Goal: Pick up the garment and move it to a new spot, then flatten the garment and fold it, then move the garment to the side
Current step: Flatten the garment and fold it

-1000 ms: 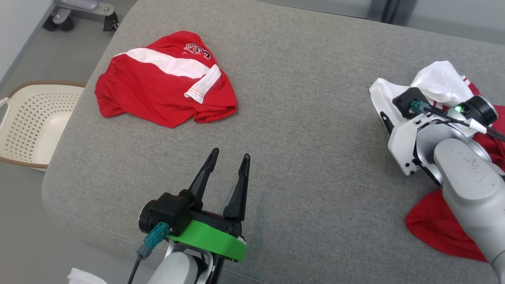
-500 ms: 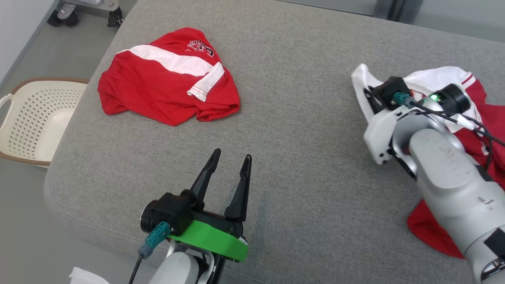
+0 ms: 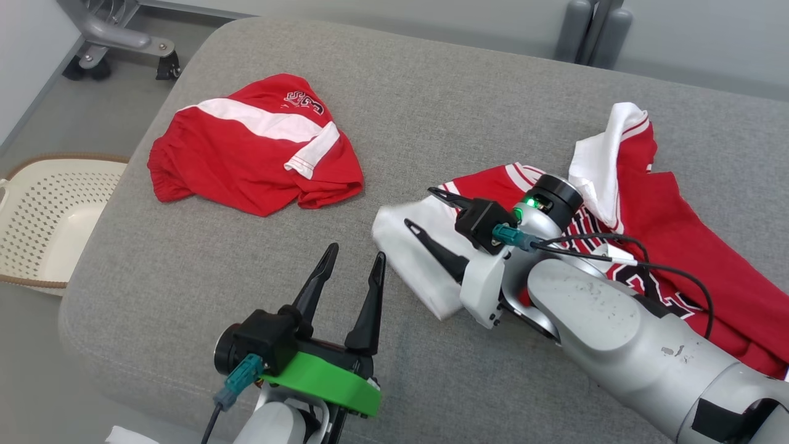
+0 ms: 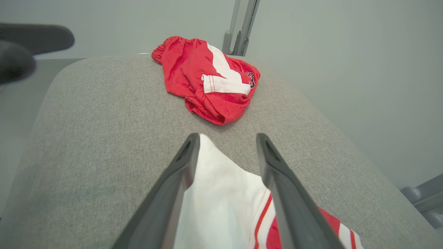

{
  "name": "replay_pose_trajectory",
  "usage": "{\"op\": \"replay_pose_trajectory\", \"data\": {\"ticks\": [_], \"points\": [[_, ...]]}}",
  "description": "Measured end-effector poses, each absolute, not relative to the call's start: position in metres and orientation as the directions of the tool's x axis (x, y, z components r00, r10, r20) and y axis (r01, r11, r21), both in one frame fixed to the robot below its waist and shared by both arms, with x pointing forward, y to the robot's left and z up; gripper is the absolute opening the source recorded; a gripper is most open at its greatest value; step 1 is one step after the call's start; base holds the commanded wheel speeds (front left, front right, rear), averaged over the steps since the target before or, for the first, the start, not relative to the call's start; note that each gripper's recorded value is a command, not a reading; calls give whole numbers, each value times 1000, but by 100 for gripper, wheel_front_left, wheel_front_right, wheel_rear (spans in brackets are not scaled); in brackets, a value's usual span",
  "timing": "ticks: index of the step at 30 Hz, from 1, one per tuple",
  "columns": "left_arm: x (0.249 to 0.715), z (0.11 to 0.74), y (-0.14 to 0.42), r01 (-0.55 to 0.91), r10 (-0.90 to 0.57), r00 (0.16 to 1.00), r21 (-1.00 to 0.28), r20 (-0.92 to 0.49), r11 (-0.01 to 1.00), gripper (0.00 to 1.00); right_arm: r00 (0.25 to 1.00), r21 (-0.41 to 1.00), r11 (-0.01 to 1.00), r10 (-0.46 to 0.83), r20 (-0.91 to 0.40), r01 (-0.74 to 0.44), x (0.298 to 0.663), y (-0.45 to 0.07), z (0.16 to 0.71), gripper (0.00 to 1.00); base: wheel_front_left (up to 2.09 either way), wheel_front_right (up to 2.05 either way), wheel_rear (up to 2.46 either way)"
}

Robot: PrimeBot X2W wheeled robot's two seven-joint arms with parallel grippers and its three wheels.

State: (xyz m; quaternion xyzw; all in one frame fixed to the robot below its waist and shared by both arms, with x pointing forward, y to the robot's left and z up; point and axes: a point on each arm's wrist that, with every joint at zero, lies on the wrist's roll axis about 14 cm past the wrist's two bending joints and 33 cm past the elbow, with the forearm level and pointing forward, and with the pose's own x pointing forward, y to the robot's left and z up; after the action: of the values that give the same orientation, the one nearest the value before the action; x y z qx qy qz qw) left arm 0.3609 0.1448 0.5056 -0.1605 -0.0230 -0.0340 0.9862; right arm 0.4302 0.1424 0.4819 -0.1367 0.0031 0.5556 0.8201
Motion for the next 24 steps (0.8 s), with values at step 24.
{"op": "replay_pose_trajectory", "data": {"ticks": [24], "points": [[367,541,120,196,-143,973,-311,183,930,100,894,-5,909,412,174,-418,433,-87,546,100,0,0,0]]}}
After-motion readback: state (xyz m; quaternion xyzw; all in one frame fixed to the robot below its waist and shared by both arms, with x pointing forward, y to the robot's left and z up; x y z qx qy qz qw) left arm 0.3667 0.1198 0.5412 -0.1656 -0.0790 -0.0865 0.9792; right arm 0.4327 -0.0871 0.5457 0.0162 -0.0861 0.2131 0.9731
